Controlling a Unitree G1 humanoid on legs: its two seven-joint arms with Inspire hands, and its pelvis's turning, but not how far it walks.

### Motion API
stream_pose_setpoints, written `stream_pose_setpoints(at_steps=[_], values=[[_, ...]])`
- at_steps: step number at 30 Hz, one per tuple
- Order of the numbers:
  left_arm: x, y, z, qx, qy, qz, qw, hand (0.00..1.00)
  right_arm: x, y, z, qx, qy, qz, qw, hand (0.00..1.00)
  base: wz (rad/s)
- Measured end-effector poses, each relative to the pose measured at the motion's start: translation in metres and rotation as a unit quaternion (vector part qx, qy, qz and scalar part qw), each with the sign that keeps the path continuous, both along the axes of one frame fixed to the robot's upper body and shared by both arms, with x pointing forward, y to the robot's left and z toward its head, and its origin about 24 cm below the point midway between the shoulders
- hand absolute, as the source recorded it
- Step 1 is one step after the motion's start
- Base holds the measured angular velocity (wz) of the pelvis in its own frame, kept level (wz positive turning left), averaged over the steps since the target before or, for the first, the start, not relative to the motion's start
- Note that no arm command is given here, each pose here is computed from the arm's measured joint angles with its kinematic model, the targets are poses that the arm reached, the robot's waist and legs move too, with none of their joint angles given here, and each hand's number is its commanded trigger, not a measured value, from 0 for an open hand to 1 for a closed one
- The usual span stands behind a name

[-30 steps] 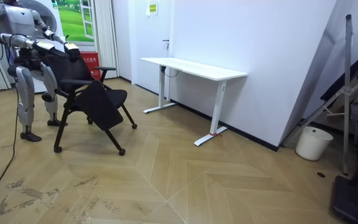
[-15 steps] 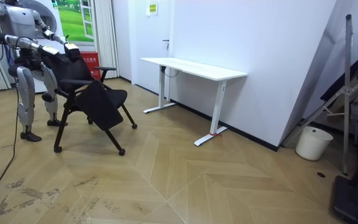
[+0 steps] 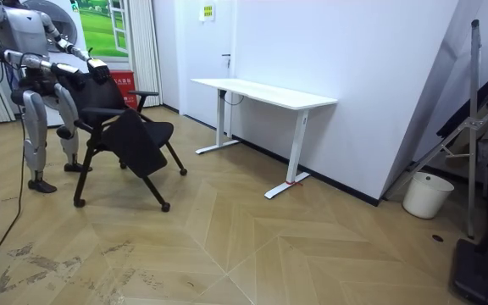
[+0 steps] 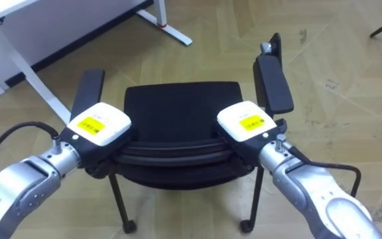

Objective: Push chair

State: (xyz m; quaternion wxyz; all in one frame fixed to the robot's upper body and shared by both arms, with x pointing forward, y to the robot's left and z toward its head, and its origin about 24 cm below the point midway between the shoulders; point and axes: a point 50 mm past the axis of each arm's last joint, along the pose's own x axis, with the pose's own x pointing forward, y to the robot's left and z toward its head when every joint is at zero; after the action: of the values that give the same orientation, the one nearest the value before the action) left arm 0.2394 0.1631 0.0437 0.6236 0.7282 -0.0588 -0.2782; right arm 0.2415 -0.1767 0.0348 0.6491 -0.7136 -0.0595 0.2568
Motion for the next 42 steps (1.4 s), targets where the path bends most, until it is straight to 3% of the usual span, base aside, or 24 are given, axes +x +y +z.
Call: stream_pose_setpoints(at_steps=[19, 42], values=[[0.001, -0.002, -0.002, 0.002, -0.004, 0.006, 1.0, 1.0, 0.0, -0.001, -0.005, 0.004, -0.011, -0.001, 1.0, 1.0, 0.0], [0.016, -0.005, -0.025, 0.008, 0.017, 0.009, 1.0, 1.0, 0.006, -0.004, -0.028, 0.026, 0.029, -0.007, 0.999, 1.0, 0.11]])
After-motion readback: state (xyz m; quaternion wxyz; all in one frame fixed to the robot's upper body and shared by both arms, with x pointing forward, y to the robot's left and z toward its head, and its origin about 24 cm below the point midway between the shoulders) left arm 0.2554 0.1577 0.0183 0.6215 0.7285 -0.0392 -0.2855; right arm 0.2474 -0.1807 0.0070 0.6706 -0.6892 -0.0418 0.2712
